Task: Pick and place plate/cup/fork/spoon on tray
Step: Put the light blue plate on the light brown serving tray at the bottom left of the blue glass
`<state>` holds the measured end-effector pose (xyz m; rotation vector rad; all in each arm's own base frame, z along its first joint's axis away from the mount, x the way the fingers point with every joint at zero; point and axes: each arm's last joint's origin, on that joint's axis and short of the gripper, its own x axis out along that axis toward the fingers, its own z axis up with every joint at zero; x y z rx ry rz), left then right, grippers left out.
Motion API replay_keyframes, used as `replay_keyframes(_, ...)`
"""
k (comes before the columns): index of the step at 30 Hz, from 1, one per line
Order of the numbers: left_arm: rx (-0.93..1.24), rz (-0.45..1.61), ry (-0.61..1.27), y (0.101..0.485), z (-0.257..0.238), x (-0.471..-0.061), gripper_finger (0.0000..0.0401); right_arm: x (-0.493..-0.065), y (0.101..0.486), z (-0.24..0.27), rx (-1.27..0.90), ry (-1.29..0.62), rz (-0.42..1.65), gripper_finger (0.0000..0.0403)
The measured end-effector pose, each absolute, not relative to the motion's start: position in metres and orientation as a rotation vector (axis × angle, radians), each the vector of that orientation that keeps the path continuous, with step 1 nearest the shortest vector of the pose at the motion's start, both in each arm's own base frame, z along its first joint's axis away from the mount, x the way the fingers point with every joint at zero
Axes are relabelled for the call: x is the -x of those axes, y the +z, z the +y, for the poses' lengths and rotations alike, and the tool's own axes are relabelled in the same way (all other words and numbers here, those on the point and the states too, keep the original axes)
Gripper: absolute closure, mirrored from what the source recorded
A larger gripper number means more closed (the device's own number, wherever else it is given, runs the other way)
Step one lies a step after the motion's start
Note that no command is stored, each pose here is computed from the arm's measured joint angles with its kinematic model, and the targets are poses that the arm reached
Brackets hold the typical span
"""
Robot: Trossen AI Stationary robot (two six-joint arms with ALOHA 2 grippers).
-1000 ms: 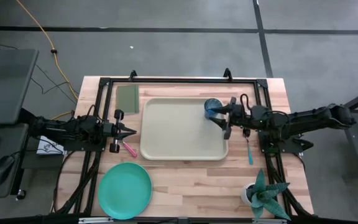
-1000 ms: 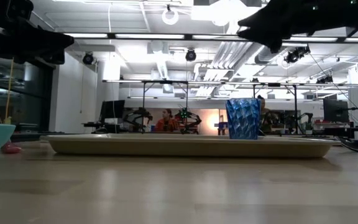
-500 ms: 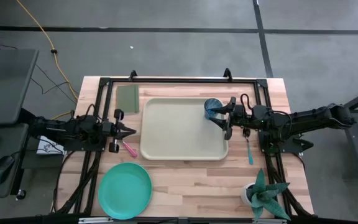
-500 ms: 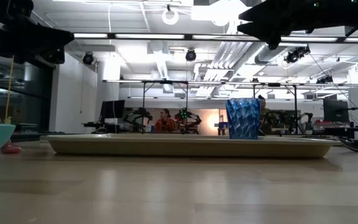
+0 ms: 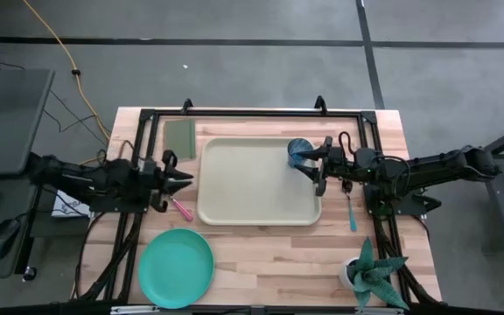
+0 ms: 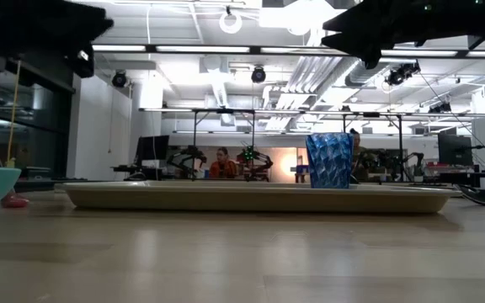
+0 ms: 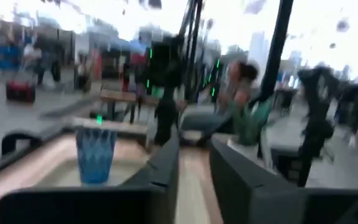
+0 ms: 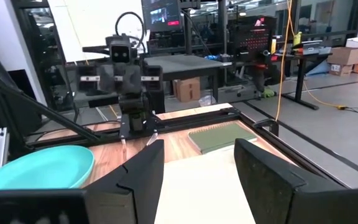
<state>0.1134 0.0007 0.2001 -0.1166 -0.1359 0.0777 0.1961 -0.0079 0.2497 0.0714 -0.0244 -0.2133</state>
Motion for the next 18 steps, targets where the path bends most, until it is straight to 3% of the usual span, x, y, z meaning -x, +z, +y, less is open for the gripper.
replay_keyframes(8, 0.084, 0.228, -0.126, 0.227, -0.023, -0.151, 0.0209, -0.196, 0.248, -0.008, -0.078, -0.215, -0.011, 0.0214)
replay_keyframes(18, -0.030, 0.555, -0.291, 0.225, -0.073, -0.179, 0.0193, -0.196, 0.241, -0.008, -0.143, -0.219, 0.057, 0.0214)
